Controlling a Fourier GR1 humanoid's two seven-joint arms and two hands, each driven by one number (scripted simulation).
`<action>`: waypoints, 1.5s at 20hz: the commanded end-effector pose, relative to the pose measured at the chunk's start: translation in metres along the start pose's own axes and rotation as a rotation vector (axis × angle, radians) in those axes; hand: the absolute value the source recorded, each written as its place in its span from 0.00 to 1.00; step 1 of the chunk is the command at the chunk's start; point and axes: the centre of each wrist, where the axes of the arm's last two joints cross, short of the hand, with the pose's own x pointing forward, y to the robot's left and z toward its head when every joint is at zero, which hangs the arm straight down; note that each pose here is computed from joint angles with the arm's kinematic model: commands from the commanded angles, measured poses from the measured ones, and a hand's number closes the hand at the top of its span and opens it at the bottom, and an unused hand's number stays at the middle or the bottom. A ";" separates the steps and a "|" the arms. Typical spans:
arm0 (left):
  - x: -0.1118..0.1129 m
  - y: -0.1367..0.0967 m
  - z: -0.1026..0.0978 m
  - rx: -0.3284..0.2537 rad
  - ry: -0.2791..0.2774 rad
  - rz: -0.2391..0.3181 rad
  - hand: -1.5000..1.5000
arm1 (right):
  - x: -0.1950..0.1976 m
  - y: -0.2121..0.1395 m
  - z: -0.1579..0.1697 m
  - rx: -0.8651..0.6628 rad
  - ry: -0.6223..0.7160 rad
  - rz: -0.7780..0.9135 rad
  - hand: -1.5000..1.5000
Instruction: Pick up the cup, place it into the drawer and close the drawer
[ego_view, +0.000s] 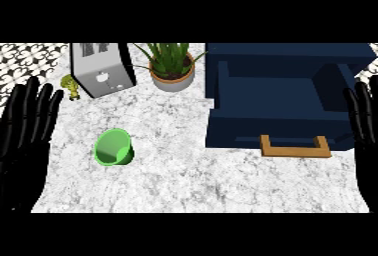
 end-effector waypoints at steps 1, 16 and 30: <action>0.006 0.005 0.003 -0.037 -0.007 0.019 0.00 | 0.016 0.003 -0.011 0.030 -0.022 -0.064 0.00; -0.066 0.080 0.014 -0.126 0.245 0.306 0.00 | -0.027 0.021 -0.022 0.185 0.136 -0.074 0.00; -0.173 0.081 0.044 -0.046 0.393 0.212 0.00 | -0.024 -0.001 -0.057 0.195 0.086 -0.069 0.00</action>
